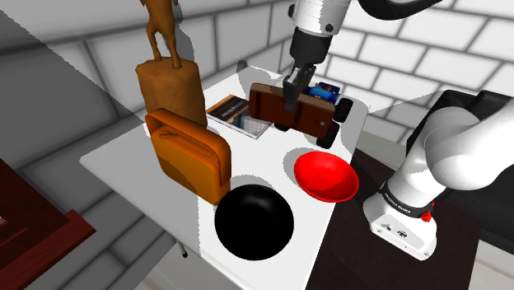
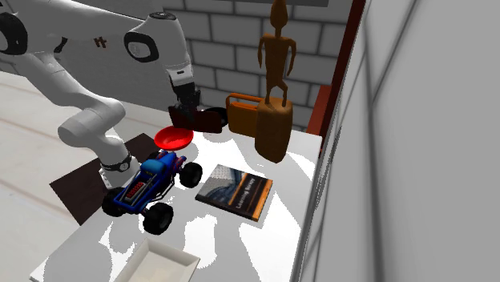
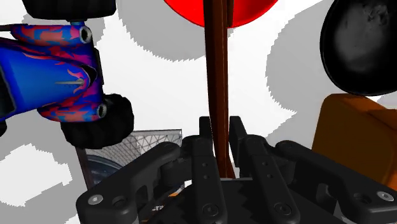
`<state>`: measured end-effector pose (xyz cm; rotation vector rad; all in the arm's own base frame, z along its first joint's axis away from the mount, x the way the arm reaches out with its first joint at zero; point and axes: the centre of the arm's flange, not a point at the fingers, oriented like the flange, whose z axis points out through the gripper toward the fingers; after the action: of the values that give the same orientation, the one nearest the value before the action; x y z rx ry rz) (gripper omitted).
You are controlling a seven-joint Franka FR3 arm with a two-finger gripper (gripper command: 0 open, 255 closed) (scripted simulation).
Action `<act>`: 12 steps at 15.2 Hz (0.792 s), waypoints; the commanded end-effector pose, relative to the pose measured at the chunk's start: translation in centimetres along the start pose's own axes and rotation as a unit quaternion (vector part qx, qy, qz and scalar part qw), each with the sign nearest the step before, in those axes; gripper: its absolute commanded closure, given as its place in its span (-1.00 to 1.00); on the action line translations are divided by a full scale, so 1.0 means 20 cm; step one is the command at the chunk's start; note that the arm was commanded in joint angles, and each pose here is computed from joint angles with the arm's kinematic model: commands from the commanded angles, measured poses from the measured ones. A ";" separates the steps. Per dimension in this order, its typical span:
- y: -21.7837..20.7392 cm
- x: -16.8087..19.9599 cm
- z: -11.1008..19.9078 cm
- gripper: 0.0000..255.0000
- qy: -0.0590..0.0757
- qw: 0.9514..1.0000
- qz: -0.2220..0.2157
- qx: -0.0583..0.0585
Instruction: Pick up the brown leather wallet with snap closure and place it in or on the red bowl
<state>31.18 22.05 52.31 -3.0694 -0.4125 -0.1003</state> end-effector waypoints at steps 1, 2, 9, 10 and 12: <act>-0.01 -0.13 -0.01 1.00 0.000 1.000 0.000 0.000; -0.01 -0.20 -0.02 1.00 0.000 1.000 0.000 0.000; -0.04 -0.66 -0.07 1.00 0.000 1.000 0.000 0.000; -0.05 -0.72 -0.08 1.00 0.000 1.000 0.000 0.000; -0.05 -0.73 -0.05 1.00 0.000 1.000 0.000 0.000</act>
<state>17.15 19.19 52.49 -3.0692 -0.4116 -0.1013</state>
